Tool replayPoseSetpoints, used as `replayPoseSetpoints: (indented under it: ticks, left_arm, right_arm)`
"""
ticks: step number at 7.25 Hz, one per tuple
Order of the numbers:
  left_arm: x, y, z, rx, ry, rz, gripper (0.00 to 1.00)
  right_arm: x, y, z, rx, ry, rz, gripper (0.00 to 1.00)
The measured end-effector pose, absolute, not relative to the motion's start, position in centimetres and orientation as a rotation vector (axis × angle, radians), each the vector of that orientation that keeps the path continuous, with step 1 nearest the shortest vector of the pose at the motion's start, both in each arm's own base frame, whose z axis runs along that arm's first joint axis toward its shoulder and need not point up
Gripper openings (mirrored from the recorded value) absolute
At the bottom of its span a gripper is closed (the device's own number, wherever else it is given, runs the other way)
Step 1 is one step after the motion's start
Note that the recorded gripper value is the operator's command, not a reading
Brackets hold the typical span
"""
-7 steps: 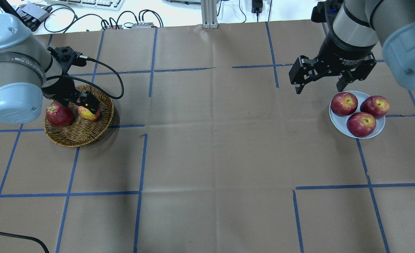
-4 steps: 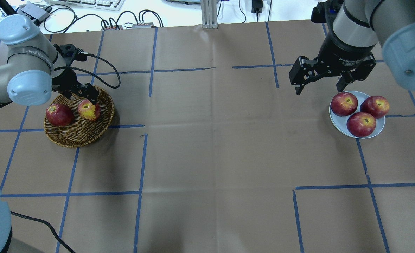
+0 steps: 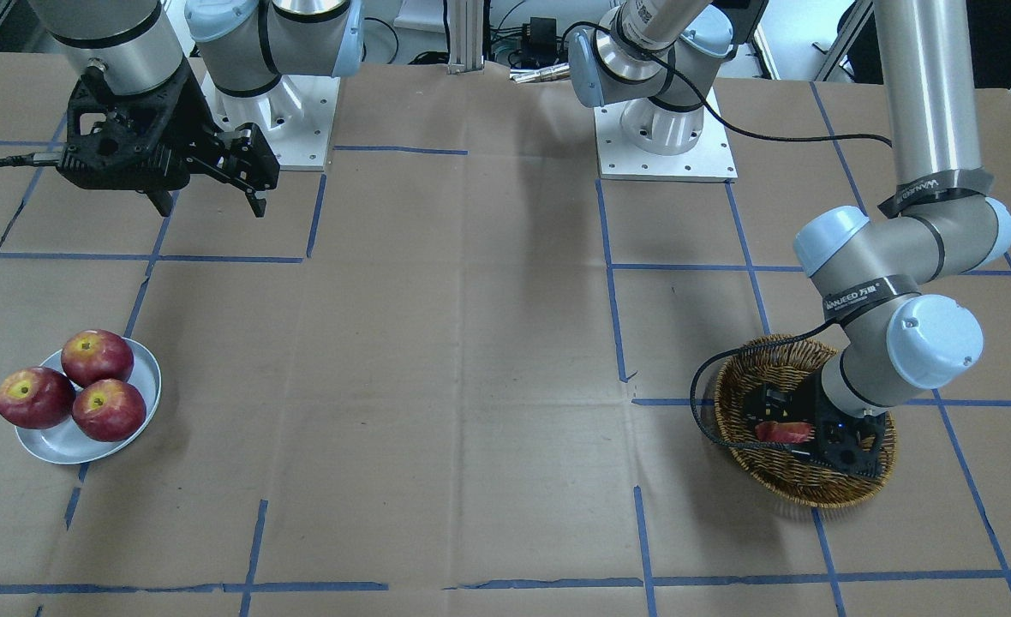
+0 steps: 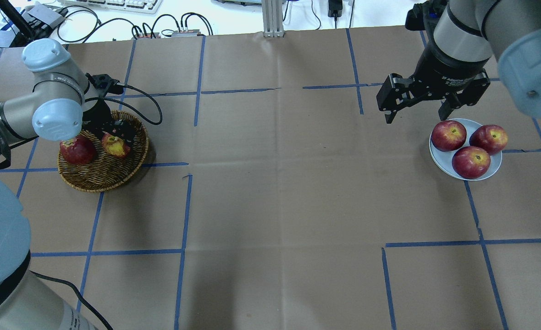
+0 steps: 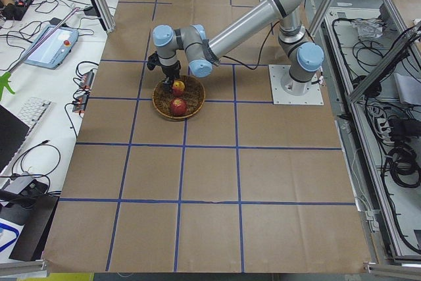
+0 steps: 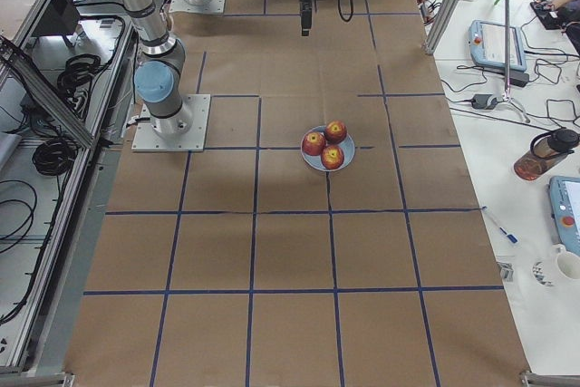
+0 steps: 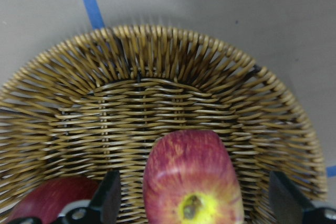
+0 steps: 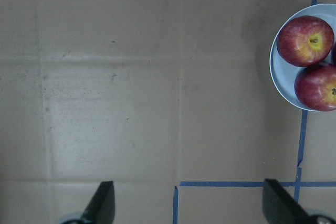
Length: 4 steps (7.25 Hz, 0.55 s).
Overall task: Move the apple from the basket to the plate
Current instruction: 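Close the left gripper on the red-yellow apple in the basket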
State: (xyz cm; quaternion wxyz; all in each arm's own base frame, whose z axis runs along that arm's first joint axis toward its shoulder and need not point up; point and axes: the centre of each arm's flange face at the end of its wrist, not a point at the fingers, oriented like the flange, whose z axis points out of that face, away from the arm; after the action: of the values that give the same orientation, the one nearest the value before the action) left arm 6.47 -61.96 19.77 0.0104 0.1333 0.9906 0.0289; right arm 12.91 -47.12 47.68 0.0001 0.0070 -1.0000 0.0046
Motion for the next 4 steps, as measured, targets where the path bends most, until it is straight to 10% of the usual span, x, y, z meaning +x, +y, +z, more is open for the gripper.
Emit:
replayPoseSetpoints:
  ticks: [2,4]
  left_arm:
    - [6.92,-61.83,18.98,0.398,3.094,0.109,0.33]
    - [6.54,-61.77,19.89,0.352,3.095,0.103,0.31]
  right_arm:
    - [12.91,-47.12,47.67,0.024,-3.141,0.015,1.00]
    - [12.91,-47.12,47.67,0.024,-3.141,0.016,1.00]
